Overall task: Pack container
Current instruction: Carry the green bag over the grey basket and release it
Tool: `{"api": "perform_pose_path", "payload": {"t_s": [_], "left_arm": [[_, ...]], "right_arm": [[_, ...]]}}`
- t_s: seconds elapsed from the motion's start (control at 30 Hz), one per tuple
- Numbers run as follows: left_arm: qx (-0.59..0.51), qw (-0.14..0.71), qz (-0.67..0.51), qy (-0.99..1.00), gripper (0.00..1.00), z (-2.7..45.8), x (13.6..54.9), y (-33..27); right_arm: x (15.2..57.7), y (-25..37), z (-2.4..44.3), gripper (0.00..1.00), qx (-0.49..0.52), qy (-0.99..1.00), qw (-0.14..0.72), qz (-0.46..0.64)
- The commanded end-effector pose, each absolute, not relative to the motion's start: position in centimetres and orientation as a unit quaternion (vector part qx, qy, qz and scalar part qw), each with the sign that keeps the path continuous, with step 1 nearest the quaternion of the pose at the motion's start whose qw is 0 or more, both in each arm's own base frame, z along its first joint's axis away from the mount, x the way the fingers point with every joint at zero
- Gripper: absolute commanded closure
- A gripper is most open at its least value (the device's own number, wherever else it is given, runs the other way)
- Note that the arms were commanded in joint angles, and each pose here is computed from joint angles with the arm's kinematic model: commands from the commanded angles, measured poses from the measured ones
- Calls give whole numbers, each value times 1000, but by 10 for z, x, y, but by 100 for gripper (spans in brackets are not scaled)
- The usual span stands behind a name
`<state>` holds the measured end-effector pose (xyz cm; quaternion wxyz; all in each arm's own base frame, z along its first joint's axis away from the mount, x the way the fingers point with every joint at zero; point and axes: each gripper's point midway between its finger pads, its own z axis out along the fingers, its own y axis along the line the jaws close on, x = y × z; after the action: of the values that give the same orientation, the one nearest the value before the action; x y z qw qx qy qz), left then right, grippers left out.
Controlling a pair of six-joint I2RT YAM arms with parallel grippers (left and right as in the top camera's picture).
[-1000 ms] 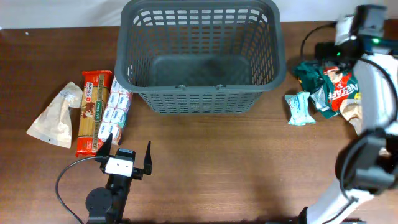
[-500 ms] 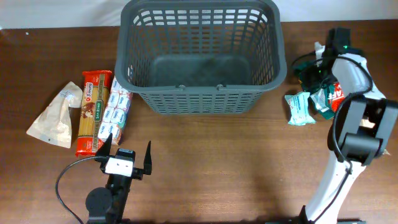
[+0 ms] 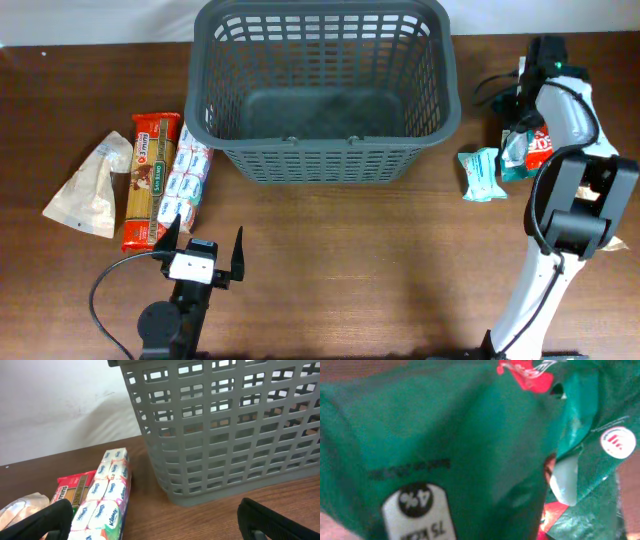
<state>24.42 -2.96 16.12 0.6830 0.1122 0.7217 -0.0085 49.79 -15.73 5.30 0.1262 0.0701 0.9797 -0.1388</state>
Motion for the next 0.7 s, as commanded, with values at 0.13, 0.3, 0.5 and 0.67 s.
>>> {"api": "perform_pose_path", "payload": {"t_s": [0.13,0.3,0.5,0.67], "left_arm": [[116,681,-16,723,1,158,244,-33],[116,681,-16,723,1,158,244,-33],[116,681,-16,723,1,158,244,-33],[116,681,-16,723,1,158,244,-33]], "right_arm": [[526,-153,275,96,106,927,325,-151],[496,-92,410,96,66,877,458,-126],[458,50,485,96,-61,832,551,-26],[441,159,470,96,-162,830,533,30]]}}
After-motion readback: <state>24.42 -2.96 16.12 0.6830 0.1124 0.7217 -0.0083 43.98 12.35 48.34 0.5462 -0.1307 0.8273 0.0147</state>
